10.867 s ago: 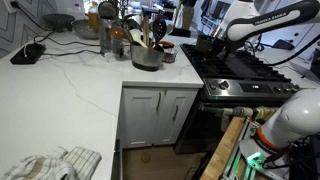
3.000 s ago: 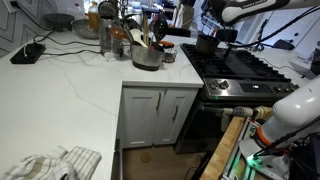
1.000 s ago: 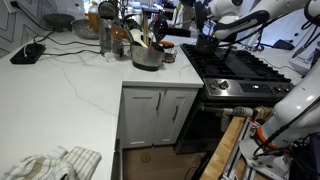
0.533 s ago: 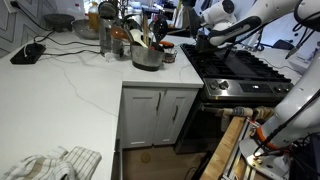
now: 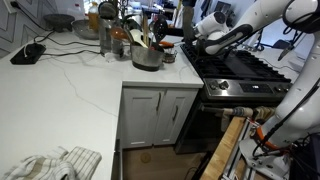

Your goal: Pick up one silver utensil from the utensil holder and put it on the kitchen counter

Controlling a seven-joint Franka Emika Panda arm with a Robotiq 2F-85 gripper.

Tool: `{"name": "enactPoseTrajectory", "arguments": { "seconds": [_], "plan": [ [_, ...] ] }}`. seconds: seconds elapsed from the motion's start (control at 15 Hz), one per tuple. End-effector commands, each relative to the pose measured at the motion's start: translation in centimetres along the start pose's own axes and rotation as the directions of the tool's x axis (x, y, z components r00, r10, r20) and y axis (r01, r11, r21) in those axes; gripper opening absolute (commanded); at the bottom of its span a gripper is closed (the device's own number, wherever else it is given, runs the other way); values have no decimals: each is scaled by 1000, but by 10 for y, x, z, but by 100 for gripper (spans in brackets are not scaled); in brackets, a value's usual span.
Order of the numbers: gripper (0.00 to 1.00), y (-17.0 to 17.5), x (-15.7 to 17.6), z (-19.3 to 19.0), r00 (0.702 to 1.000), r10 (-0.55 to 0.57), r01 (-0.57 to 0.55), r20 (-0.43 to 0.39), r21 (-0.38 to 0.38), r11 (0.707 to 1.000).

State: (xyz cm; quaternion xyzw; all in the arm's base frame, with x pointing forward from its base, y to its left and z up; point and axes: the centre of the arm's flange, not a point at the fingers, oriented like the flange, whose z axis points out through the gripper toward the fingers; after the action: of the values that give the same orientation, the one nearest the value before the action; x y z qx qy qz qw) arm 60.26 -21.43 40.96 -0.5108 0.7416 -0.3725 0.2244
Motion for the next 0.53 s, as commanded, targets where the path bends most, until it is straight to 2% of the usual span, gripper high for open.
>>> {"name": "enactPoseTrajectory", "arguments": {
  "seconds": [0.0,0.2,0.47],
  "plan": [
    [1,23,0,21,998,65,-65,3,-8,998],
    [1,36,-2,32,996,80,-78,39,-32,996],
    [1,47,-13,45,989,81,-81,120,-9,997]
  ]
}}
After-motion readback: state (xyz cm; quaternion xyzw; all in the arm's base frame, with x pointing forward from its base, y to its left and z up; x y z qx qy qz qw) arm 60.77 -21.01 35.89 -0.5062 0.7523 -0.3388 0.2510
